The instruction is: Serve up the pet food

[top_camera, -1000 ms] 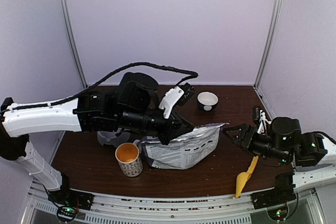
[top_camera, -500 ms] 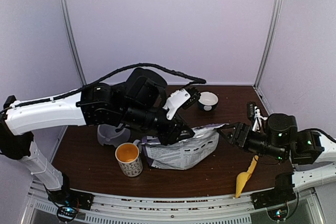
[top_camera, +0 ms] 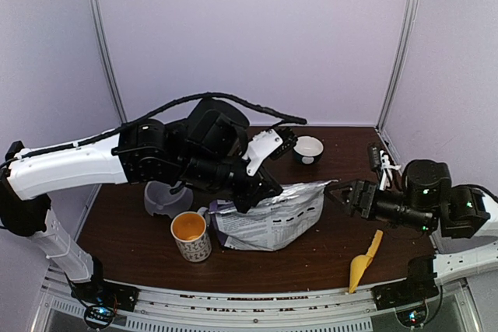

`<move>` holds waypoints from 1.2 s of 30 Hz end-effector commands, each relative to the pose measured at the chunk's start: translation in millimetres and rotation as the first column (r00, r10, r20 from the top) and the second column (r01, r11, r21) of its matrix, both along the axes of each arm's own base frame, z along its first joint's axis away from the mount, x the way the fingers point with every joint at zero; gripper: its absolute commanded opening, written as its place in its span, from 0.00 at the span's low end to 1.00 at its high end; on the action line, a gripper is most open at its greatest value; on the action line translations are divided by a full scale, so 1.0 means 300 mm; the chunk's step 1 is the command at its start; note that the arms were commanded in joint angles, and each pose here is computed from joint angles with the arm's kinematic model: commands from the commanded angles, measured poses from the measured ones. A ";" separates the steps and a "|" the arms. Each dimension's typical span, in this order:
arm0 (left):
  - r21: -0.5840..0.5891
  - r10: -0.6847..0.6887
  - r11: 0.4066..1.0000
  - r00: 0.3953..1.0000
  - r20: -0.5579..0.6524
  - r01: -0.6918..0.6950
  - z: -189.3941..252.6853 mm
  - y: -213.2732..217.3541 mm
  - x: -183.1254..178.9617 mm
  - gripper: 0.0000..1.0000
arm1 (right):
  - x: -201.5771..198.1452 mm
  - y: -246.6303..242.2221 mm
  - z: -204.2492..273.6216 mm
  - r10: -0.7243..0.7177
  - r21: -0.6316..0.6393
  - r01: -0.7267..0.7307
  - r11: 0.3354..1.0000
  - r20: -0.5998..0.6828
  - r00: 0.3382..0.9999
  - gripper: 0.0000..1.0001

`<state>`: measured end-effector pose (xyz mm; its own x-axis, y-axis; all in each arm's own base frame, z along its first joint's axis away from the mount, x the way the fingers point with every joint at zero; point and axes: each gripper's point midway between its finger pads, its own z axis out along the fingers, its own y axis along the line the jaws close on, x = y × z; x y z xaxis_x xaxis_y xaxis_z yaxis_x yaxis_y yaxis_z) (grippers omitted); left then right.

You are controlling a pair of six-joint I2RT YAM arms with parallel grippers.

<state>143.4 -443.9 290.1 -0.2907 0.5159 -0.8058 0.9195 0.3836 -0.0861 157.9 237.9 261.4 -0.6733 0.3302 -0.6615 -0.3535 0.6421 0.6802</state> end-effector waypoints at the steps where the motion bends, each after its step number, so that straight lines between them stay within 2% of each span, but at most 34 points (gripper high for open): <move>1: -0.027 -0.041 0.999 0.999 -0.002 0.041 0.032 -0.004 -0.023 0.00 | -0.032 -0.051 0.087 0.109 -0.199 -0.086 0.976 0.110 0.988 0.82; 7: -0.098 -0.159 0.983 0.987 -0.038 0.155 0.059 -0.015 -0.091 0.00 | -0.078 0.001 0.151 0.349 -0.464 -0.260 0.847 0.115 0.930 0.75; 12: -0.152 -0.282 0.951 0.957 -0.072 0.269 0.076 -0.032 -0.159 0.00 | -0.135 0.130 0.169 0.554 -0.523 -0.443 0.728 0.070 0.829 0.65; 16: -0.157 -0.297 0.946 0.953 -0.058 0.285 0.087 -0.026 -0.164 0.00 | -0.165 0.198 0.151 0.643 -0.545 -0.521 0.657 0.045 0.764 0.59; 19: -0.157 -0.302 0.944 0.952 -0.053 0.291 0.093 -0.022 -0.163 0.00 | -0.164 0.214 0.149 0.661 -0.559 -0.526 0.641 0.053 0.749 0.55; 34: -0.166 -0.358 0.923 0.932 -0.046 0.347 0.101 -0.019 -0.192 0.00 | -0.101 0.219 0.094 0.638 -0.654 -0.449 0.608 0.066 0.767 0.29; 36: -0.167 -0.363 0.921 0.931 -0.046 0.351 0.101 -0.020 -0.195 0.00 | -0.099 0.223 0.096 0.639 -0.653 -0.448 0.611 0.073 0.766 0.29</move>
